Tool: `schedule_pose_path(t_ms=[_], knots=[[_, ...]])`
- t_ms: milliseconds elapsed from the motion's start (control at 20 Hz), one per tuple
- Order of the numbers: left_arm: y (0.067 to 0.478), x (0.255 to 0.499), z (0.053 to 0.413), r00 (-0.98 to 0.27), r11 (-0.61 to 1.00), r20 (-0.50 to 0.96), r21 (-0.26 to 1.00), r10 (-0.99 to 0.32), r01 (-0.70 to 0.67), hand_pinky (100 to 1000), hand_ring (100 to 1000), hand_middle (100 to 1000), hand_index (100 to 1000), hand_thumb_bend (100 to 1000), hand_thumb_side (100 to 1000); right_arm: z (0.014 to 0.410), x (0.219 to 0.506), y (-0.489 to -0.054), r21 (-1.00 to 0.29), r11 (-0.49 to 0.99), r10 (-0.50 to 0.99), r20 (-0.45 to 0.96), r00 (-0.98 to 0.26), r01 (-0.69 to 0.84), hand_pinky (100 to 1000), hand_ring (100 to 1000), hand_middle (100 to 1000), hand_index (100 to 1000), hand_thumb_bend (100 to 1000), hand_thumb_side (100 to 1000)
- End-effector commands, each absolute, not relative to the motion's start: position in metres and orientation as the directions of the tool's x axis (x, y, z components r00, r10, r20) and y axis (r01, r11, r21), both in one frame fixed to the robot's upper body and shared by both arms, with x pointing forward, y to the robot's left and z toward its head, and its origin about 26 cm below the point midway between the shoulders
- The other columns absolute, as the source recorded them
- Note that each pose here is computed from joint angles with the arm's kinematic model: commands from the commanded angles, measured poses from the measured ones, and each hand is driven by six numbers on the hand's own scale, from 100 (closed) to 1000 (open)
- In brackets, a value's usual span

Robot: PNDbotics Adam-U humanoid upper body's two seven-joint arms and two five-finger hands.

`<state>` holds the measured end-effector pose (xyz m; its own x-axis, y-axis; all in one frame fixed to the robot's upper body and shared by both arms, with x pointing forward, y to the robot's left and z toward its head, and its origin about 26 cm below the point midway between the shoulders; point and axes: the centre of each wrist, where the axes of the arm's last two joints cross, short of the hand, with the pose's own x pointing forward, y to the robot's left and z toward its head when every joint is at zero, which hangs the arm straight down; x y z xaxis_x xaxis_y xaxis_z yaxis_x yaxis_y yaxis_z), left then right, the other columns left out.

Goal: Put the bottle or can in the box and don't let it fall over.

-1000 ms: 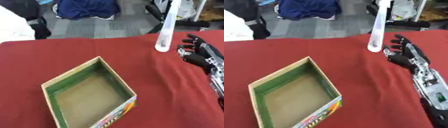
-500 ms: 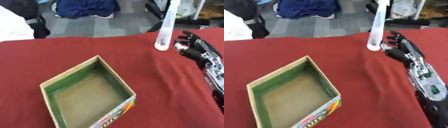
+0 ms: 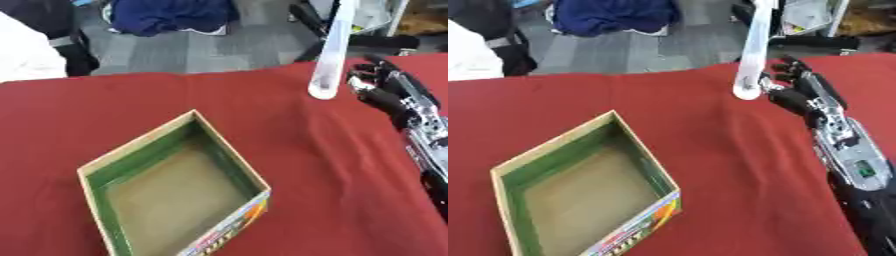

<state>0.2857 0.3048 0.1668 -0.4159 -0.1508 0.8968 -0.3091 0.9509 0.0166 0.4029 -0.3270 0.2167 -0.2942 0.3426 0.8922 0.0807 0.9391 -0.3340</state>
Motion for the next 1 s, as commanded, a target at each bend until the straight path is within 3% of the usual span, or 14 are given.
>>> schedule_pose_path(t_ms=[50, 1000], knots=[[0.304, 0.284, 0.176, -0.447, 0.955, 0.881, 0.021, -0.158, -0.296, 715, 950, 850, 774, 118, 852, 0.237, 0.402, -0.333, -0.353, 0.931, 0.364, 0.868, -0.338, 0.096, 958, 964, 891, 1000, 100, 349], [0.303, 0.285, 0.178, -0.455, 0.959, 0.877, 0.019, -0.152, -0.284, 716, 951, 850, 770, 116, 856, 0.269, 0.407, -0.331, -0.369, 0.923, 0.382, 0.835, -0.396, 0.110, 976, 977, 897, 1000, 100, 371]])
